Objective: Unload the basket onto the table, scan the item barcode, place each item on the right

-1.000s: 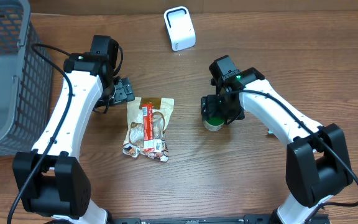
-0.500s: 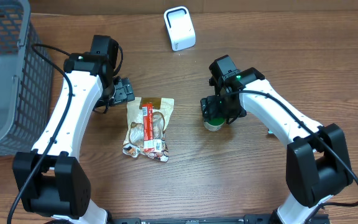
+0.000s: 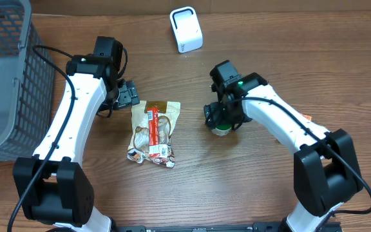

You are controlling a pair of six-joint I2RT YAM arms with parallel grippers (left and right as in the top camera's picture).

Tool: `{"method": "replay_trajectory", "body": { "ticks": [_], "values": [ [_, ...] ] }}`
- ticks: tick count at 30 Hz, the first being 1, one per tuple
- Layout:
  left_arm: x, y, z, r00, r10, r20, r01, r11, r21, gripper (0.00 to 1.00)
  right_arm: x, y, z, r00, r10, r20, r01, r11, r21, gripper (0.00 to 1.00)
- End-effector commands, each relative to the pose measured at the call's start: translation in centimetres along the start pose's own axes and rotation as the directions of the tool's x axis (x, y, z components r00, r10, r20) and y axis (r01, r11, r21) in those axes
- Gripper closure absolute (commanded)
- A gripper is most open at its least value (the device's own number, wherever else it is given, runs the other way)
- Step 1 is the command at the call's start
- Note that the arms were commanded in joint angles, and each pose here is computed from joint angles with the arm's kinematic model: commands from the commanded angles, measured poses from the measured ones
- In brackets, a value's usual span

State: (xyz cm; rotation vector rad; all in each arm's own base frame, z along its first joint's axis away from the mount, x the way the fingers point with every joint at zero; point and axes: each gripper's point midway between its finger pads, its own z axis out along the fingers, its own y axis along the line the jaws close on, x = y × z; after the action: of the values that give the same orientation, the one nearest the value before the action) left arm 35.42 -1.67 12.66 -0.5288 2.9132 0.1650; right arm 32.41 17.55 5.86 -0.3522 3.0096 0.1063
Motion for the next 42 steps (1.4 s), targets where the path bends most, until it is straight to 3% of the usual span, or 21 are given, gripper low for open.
{"method": "replay_trajectory", "body": {
  "ticks": [1, 42],
  "values": [
    [-0.4, -0.1, -0.3, 1.000, -0.001, 0.016, 0.001, 1.000, 0.001, 0.00, 0.1, -0.3, 0.4, 1.000, -0.017, 0.004, 0.017, 0.998, 0.056, 0.14],
    [-0.4, -0.1, -0.3, 1.000, -0.001, 0.015, 0.001, 1.000, 0.001, 0.01, 1.3, -2.4, 4.3, 0.992, 0.057, -0.113, -0.046, 0.994, 0.099, 0.18]
  ]
}}
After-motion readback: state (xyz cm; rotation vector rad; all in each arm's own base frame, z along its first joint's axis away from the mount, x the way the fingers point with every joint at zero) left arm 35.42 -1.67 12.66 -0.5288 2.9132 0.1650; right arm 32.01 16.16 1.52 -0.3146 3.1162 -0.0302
